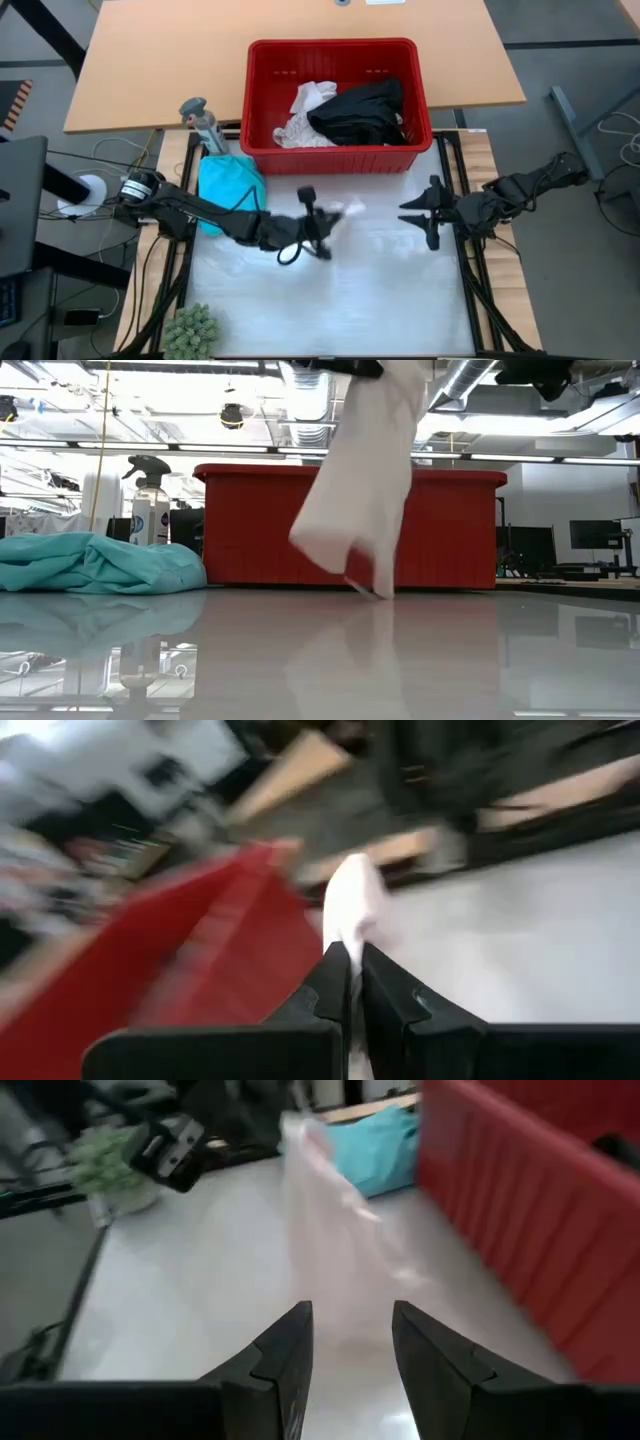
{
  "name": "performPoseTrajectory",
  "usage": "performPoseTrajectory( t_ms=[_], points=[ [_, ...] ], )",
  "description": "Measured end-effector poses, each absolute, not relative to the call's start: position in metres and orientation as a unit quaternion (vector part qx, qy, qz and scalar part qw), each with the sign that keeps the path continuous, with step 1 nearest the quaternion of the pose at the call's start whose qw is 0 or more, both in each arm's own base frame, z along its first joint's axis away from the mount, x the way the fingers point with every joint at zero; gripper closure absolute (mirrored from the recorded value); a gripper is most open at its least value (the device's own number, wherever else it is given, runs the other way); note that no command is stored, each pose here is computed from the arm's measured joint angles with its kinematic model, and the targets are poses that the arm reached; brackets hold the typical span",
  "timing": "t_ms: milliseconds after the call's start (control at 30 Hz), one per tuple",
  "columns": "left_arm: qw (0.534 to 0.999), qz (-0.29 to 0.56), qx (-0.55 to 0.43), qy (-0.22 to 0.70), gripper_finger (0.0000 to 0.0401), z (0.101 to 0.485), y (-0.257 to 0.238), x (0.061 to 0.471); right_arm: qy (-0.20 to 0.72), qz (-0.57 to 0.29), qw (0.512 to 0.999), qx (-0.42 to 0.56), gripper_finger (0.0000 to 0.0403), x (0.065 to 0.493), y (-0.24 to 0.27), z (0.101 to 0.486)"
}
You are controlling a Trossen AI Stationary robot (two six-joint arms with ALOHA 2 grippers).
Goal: Fold laundry
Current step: Fold the white underwear
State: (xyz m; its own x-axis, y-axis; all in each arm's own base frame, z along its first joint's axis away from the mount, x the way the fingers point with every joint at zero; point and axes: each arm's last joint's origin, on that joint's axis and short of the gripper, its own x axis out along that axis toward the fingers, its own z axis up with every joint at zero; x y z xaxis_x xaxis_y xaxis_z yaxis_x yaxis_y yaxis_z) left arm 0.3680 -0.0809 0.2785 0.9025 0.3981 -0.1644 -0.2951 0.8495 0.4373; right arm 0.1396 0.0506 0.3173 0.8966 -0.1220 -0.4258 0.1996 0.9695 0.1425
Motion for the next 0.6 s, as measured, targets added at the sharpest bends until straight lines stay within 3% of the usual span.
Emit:
performPoseTrajectory(
  t_ms=[300, 600],
  points=[
    [0.98, 0.028, 0.038, 0.196, 0.0398, 0.19, -0.111, 0.325, 0.285, -0.049, 0.955, 0.073, 0.0236, 0.168, 0.085, 0.291],
    [0.964, -0.075, -0.049, 0.251, 0.0332, 0.167, -0.13, 0.304, 0.328, 0.034, 0.944, 0.029, 0.0216, 0.228, 0.126, 0.244]
  ],
)
